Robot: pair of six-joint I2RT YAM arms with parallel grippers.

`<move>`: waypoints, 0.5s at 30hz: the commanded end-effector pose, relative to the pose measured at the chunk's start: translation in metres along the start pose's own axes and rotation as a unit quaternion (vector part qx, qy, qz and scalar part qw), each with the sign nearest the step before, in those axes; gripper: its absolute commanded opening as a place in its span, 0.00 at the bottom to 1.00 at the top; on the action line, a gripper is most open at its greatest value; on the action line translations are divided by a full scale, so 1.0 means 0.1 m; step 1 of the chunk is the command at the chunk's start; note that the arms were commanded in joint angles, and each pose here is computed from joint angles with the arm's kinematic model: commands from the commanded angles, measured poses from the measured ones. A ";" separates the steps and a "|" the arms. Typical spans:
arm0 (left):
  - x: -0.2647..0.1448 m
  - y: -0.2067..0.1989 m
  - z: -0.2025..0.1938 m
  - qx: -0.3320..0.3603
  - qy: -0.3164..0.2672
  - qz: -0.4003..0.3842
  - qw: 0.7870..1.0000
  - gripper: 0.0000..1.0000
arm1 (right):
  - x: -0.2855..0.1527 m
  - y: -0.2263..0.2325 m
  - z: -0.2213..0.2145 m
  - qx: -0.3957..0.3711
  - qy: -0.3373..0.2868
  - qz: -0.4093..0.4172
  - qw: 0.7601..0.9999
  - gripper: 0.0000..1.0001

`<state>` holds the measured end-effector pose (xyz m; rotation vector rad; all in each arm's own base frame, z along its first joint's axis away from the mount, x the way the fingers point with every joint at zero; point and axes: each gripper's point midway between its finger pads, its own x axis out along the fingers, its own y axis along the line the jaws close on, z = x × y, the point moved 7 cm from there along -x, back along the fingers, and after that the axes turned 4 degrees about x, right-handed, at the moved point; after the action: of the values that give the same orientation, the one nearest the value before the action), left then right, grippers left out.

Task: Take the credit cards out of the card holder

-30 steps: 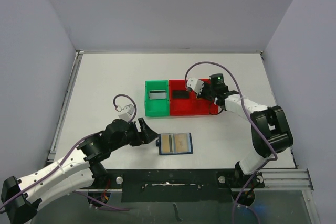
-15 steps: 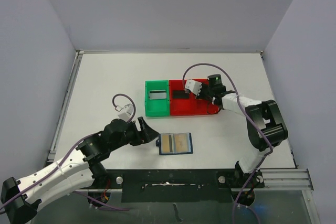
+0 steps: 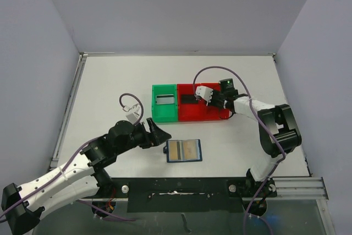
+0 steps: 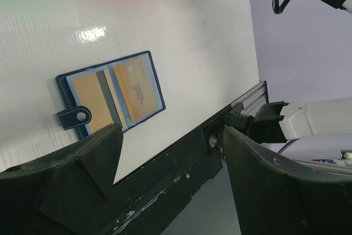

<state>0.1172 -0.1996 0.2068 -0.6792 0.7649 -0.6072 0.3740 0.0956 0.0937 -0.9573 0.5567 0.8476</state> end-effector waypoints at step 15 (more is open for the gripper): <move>-0.09 -0.20 0.16 -0.003 -0.034 -0.045 0.998 0.73 | -0.79 -0.65 0.64 0.225 -0.185 -0.197 0.936 0.32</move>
<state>0.1152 -0.1997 0.2164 -0.6994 0.7436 -0.6395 0.3838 0.0956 0.1204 -0.7710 0.5147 0.7189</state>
